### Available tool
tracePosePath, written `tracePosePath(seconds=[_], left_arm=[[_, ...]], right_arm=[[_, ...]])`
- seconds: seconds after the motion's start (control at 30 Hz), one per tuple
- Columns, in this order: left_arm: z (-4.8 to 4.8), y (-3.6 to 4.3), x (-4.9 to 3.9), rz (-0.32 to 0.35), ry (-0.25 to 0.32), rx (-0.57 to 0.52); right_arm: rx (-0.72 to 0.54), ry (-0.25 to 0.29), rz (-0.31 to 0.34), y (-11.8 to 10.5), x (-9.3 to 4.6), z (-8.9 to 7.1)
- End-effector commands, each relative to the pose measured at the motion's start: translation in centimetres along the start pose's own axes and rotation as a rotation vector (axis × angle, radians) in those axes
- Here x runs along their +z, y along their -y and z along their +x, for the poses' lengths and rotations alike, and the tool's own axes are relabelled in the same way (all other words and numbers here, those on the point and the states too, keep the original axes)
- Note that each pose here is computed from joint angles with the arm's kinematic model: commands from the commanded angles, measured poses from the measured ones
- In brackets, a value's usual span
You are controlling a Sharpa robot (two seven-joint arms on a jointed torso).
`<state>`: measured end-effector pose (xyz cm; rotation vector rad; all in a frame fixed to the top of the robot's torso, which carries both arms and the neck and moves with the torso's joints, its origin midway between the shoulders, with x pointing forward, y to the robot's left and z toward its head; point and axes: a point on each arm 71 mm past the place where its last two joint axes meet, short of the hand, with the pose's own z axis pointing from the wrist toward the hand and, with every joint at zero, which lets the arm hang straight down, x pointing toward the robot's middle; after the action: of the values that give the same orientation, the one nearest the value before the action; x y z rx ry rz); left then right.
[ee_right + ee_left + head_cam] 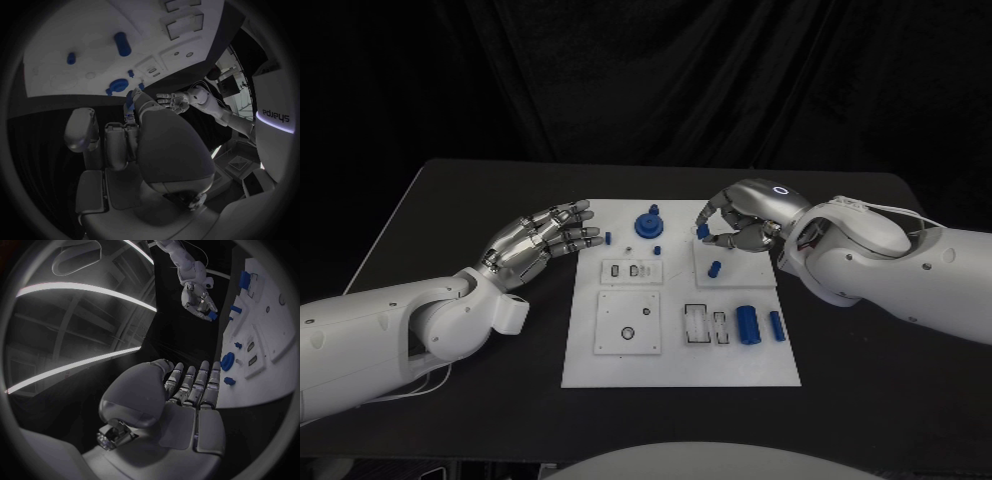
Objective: Assemble the parts on the task board
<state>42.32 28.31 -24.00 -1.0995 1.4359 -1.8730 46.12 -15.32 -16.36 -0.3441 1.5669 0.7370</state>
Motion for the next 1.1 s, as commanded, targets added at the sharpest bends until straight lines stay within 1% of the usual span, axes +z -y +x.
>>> tracePosePath(seconds=[0.03, 0.13, 0.27, 0.5, 0.67, 0.93, 1.1], left_arm=[[0.18, 0.53, 0.05, 0.086, -0.001, -0.001], [0.23, 0.51, 0.09, 0.085, -0.002, -0.001], [0.25, 0.49, 0.12, 0.085, -0.002, -0.001], [0.23, 0.44, 0.19, 0.084, -0.002, -0.001], [0.31, 0.36, 0.34, 0.083, -0.006, -0.002], [0.4, 0.27, 0.5, 0.082, -0.01, -0.005], [0.42, 0.27, 0.52, 0.082, -0.011, -0.005]], right_arm=[[-0.025, -0.107, 0.009, -0.7, 0.4, 1.4], [-0.024, -0.139, -0.001, -1.4, 1.1, 2.4], [-0.058, -0.164, -0.012, -1.9, 2.0, 3.5], [-0.094, -0.183, -0.014, -2.6, 3.1, 4.6], [-0.101, -0.181, -0.021, -3.2, 3.8, 5.0], [-0.099, -0.146, -0.034, -3.8, 4.6, 5.0], [-0.102, -0.147, -0.036, -4.1, 5.0, 5.2]])
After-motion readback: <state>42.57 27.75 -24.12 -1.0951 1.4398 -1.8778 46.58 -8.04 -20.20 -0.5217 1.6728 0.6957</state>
